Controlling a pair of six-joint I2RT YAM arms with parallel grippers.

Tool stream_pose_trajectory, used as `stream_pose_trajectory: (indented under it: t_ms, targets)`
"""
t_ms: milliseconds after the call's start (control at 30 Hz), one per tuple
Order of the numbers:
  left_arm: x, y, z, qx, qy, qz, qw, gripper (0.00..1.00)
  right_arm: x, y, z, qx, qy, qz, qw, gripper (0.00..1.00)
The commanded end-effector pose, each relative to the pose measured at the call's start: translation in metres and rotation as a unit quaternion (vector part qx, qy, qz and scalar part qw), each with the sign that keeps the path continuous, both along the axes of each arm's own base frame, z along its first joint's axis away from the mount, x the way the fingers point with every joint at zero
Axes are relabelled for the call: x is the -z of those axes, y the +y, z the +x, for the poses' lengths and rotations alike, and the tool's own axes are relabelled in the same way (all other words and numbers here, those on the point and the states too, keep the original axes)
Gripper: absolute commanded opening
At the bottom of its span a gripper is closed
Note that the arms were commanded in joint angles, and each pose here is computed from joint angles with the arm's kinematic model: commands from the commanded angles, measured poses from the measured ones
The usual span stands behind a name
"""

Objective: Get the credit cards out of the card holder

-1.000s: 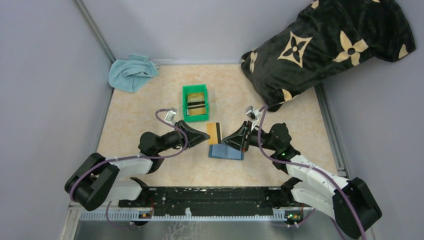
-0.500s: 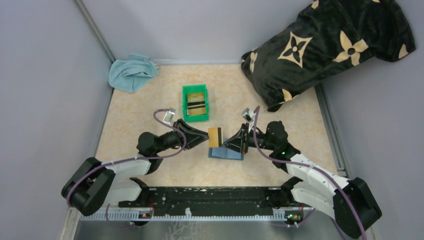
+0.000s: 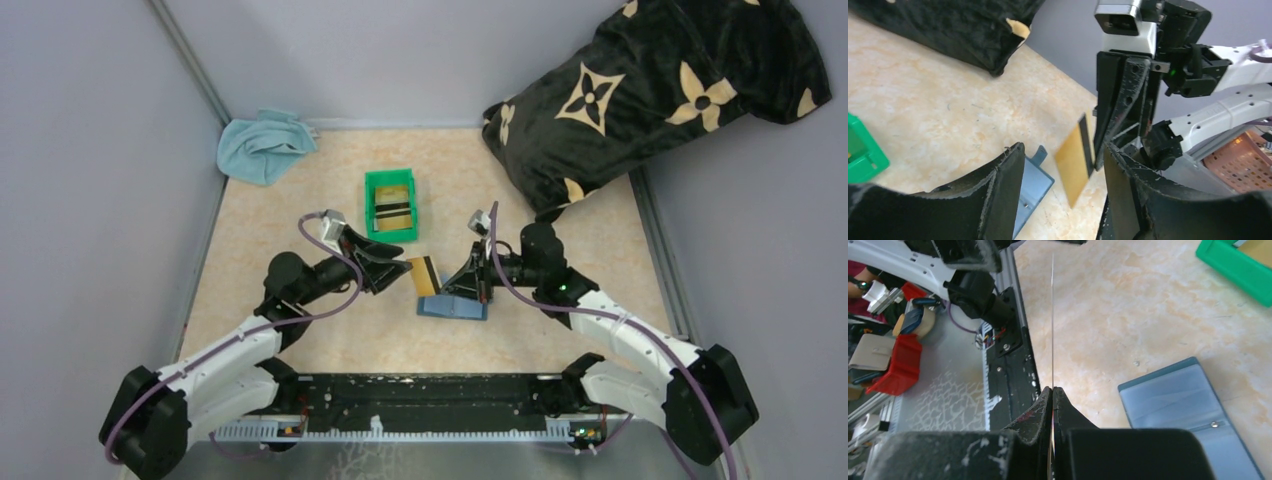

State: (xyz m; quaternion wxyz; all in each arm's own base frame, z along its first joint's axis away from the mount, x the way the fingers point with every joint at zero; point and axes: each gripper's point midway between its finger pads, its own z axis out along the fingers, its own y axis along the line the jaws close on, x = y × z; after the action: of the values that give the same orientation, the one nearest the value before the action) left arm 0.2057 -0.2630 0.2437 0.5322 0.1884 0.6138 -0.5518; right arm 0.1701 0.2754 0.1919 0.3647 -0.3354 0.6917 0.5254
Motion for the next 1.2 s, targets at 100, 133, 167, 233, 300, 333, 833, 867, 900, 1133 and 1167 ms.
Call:
stream_pose_trajectory:
  t_ms: [100,133,167,233,300,333,833,867,900,1133,1167]
  targets:
    - [0.004,0.019,0.017,-0.052,-0.029,0.058,0.997,0.71,-0.023,0.004,-0.025,-0.056,-0.030,0.016,0.998,0.00]
    - [0.002,0.020,0.017,-0.047,-0.034,0.059,0.997,0.71,-0.025,0.004,-0.028,-0.063,-0.031,0.018,0.997,0.00]
    - [0.000,0.018,0.014,-0.035,-0.039,0.060,0.997,0.70,-0.025,0.005,-0.030,-0.068,-0.031,0.019,0.997,0.00]
    - [-0.004,0.012,0.006,0.000,-0.048,0.059,0.997,0.68,-0.025,0.006,-0.031,-0.074,-0.030,0.018,0.997,0.00]
    - [-0.009,0.004,-0.007,0.048,-0.052,0.047,0.996,0.68,-0.024,0.007,-0.030,-0.075,-0.029,0.014,0.997,0.00]
    - [-0.012,0.001,-0.014,0.075,-0.054,0.039,0.995,0.68,-0.023,0.007,-0.030,-0.075,-0.029,0.013,0.997,0.00]
    - [-0.016,-0.014,-0.061,0.251,-0.049,0.019,0.966,0.48,-0.024,0.009,-0.027,-0.076,-0.030,0.011,0.997,0.00]
    - [-0.015,-0.015,-0.061,0.254,-0.047,0.019,0.966,0.48,-0.024,0.009,-0.027,-0.077,-0.030,0.012,0.996,0.00]
    - [-0.014,-0.015,-0.061,0.256,-0.045,0.019,0.965,0.47,-0.024,0.009,-0.028,-0.079,-0.030,0.012,0.996,0.00]
    - [-0.011,-0.017,-0.055,0.244,-0.042,0.017,0.969,0.08,-0.023,0.009,-0.030,-0.085,-0.026,0.013,0.996,0.00]
    - [-0.012,-0.017,-0.053,0.237,-0.042,0.015,0.970,0.01,-0.023,0.010,-0.030,-0.085,-0.027,0.014,0.996,0.00]
